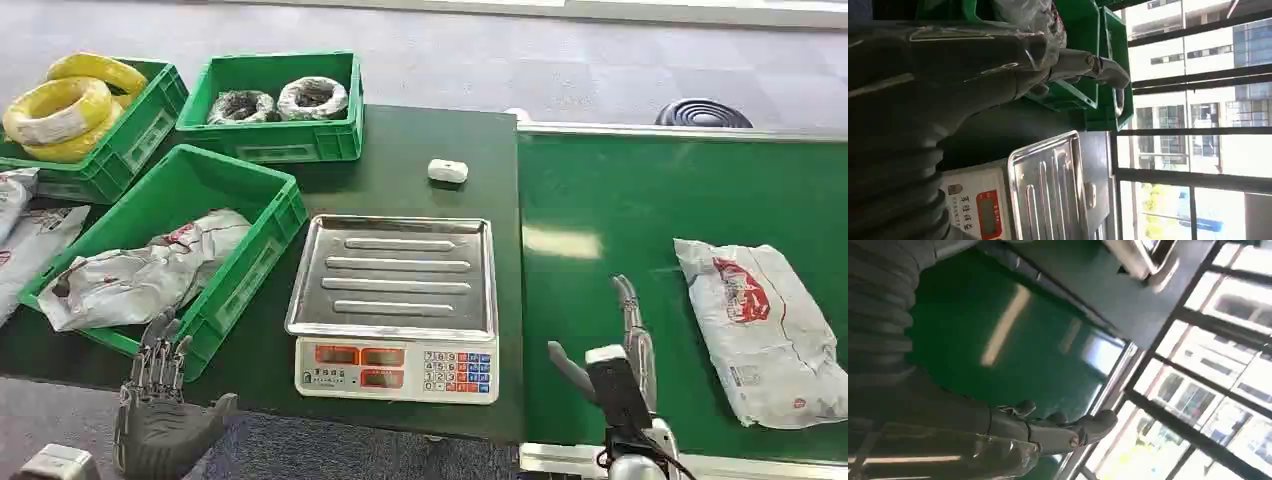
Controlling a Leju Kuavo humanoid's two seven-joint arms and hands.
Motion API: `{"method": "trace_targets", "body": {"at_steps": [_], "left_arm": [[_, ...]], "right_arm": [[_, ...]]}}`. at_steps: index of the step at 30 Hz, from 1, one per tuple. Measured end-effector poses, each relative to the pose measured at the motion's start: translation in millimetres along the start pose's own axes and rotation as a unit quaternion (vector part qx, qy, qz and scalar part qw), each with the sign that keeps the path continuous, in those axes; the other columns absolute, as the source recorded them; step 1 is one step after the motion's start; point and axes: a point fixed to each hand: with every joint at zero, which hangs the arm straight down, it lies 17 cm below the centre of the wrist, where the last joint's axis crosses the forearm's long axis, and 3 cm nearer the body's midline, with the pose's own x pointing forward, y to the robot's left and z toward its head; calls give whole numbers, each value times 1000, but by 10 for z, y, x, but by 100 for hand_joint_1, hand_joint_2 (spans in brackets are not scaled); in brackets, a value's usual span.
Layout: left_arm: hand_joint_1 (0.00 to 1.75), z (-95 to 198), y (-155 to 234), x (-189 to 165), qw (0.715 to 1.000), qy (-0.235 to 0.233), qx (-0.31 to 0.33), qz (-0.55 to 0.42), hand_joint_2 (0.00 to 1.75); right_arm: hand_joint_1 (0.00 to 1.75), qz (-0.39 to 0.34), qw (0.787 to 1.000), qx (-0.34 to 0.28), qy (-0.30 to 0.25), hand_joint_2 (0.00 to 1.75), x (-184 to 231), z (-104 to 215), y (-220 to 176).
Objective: Moved the parcel from conveyor to table for the left to box.
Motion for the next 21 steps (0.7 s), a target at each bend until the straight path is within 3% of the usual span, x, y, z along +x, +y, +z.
{"method": "trace_targets", "body": {"at_steps": [5,6,7,10,11,14,15,16,17,21], "left_arm": [[0,-20,-22,42,1000,-3,-11,5,175],[0,-26,-31,57,1000,-5,-13,5,175],[0,-30,-31,62,1000,-6,-14,5,175],[0,-51,-45,88,1000,-10,-15,2,175],[0,-62,-49,93,1000,-12,-14,2,175],[0,-94,-46,100,1000,-15,-10,-4,175],[0,-101,-37,102,1000,-16,-7,-7,175],[0,-106,-24,101,1000,-17,-3,-10,175],[0,-109,-13,101,1000,-17,0,-13,175],[0,-113,-6,112,1000,-18,6,-18,175]], "right_arm": [[0,193,976,-13,104,175,-688,-399,-526],[0,244,957,-8,156,175,-1054,-427,-733],[0,266,948,-12,172,175,-1152,-511,-849],[0,380,879,4,290,175,-1865,-550,-1381],[0,401,855,17,328,175,-2084,-492,-1523],[0,418,817,40,394,175,-2432,-379,-1812],[23,420,808,47,411,175,-2518,-323,-1868],[159,421,799,55,426,175,-2592,-268,-1908],[175,420,791,62,439,175,-2652,-214,-1934],[175,416,773,80,472,175,-2787,-83,-1959]]}}
